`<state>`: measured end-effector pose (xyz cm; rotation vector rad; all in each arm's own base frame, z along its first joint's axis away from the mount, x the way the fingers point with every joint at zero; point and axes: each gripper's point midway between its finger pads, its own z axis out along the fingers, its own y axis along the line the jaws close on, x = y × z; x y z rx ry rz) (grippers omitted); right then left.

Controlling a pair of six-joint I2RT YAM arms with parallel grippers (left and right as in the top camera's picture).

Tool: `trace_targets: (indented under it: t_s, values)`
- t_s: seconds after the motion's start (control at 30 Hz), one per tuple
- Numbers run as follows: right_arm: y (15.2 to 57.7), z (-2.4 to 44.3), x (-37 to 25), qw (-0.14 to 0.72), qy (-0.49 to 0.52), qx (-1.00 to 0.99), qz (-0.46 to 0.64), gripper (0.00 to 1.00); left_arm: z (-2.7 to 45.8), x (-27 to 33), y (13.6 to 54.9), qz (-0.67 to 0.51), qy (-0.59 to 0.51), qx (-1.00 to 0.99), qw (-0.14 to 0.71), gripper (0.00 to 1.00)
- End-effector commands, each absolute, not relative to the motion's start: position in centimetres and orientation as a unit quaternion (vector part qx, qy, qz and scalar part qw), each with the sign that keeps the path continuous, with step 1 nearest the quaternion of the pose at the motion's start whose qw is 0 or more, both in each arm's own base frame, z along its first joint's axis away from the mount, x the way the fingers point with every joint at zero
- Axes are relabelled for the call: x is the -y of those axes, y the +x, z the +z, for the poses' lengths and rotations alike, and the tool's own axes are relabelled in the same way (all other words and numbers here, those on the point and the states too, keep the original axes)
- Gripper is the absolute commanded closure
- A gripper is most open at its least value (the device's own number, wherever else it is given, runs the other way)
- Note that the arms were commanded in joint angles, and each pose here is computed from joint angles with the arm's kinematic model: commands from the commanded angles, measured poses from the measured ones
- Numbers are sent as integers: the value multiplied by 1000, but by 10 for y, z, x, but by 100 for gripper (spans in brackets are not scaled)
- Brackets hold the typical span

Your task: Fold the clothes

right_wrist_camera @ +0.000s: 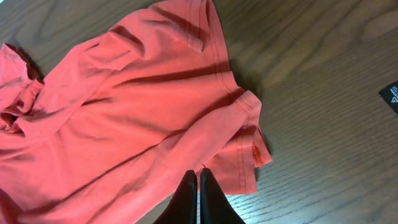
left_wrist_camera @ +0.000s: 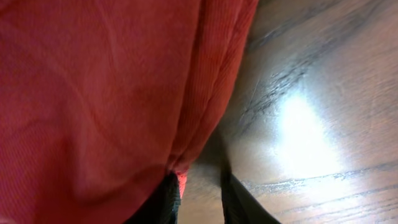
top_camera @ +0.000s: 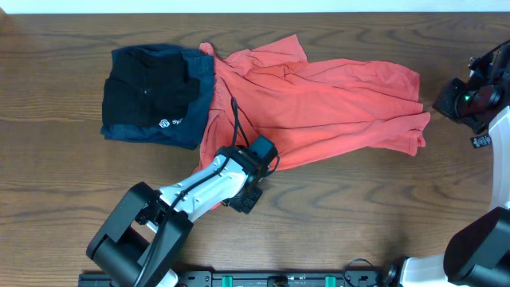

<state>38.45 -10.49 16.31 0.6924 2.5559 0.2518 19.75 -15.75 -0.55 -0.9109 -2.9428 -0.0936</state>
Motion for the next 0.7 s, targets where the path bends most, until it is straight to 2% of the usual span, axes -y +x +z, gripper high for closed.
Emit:
trace_targets:
  t_s: [0.0, 0.33, 0.57, 0.67]
  values:
    - [384, 165, 104, 240, 256, -932, 89, 96, -1, 152, 196, -37, -288, 957, 24, 73]
    - [384, 165, 104, 240, 256, -932, 89, 97, 5, 140, 208, -76, -288, 954, -3, 71]
    - [384, 165, 104, 239, 256, -932, 89, 96, -2, 142, 208, -72, -288, 955, -5, 71]
    - [383, 164, 104, 238, 257, -933, 89, 96, -8, 153, 199, -34, -288, 957, 8, 72]
